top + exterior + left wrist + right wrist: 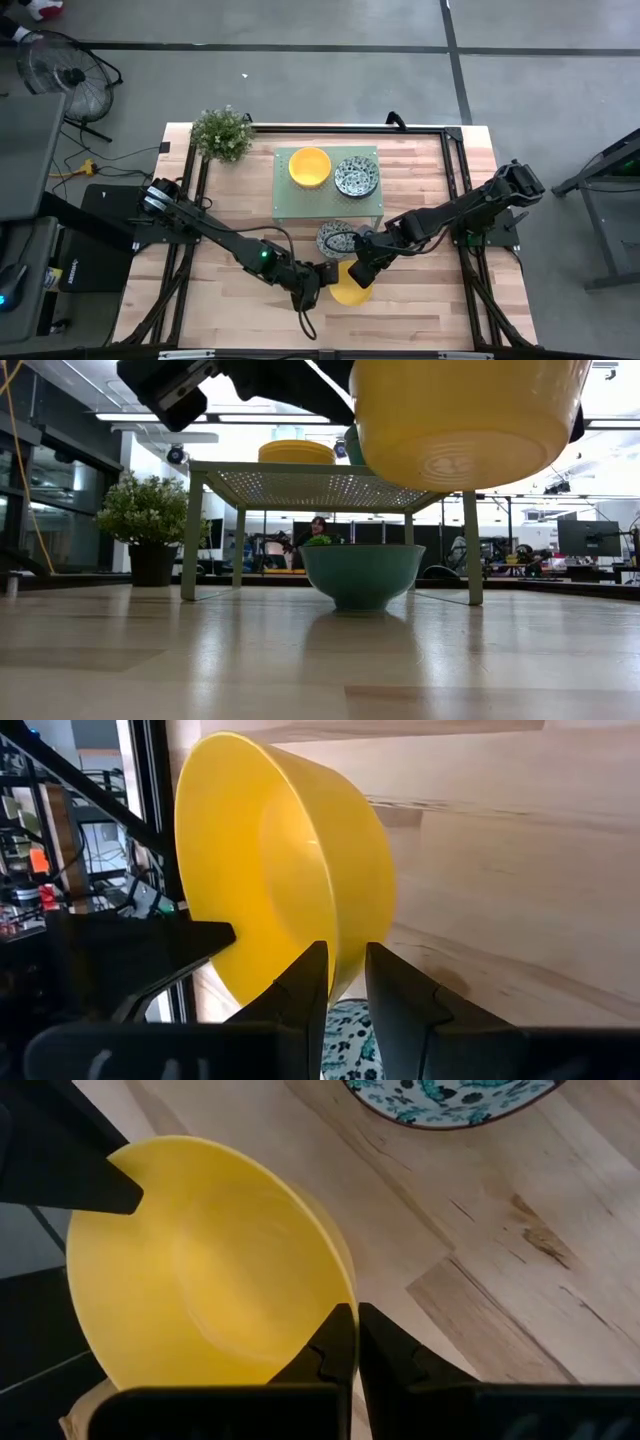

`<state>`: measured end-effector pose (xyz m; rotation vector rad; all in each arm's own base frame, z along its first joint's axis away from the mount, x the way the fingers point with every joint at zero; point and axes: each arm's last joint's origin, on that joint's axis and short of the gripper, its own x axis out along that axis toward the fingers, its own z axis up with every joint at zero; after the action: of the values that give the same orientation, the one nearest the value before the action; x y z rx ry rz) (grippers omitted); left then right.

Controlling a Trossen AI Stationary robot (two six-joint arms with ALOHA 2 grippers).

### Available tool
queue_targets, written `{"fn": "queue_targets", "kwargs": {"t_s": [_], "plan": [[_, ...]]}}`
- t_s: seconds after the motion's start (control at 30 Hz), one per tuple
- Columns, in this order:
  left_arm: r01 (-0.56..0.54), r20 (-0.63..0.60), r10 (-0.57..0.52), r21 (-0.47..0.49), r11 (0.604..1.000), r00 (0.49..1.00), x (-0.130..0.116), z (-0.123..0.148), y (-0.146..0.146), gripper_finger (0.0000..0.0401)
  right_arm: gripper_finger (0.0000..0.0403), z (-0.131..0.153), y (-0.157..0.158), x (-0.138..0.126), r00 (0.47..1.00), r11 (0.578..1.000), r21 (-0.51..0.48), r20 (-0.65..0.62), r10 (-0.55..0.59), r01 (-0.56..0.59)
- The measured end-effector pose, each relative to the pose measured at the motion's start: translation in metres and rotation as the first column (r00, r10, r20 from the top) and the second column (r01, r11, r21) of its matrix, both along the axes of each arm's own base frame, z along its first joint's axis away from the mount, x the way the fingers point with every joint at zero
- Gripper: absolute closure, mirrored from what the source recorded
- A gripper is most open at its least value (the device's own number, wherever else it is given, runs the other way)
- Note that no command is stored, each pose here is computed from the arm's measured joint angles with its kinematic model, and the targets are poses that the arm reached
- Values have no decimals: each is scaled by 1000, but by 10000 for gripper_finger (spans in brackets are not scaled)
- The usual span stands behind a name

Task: Pick & Place Mini bowls
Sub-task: Stack the yellow bowl on top of the yellow bowl on the shelf

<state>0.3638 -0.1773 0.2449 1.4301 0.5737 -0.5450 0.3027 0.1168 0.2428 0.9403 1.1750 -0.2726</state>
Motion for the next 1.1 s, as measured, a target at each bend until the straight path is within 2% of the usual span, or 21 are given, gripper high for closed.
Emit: {"fn": "queue_targets", "kwargs": {"t_s": [0.23,0.43,0.77,0.93,1.1], "plan": [[13,3,-13,-17,1000,1000,1,1,-1,342,403,0,0,0,1000,1000,-1,5,1,-1],[23,-12,-23,-22,1000,1000,0,-1,-1,392,403,2,0,1,1000,1000,0,18,-1,1],[-3,-14,2,-51,999,1000,0,-1,-1,399,400,2,0,3,998,999,-45,61,25,-22],[-15,-23,14,-61,998,1000,-1,-2,-1,400,377,4,1,4,994,996,-60,87,64,-59],[-35,-17,34,-72,997,999,0,-2,-1,401,329,4,1,5,991,995,-61,101,89,-83]]}}
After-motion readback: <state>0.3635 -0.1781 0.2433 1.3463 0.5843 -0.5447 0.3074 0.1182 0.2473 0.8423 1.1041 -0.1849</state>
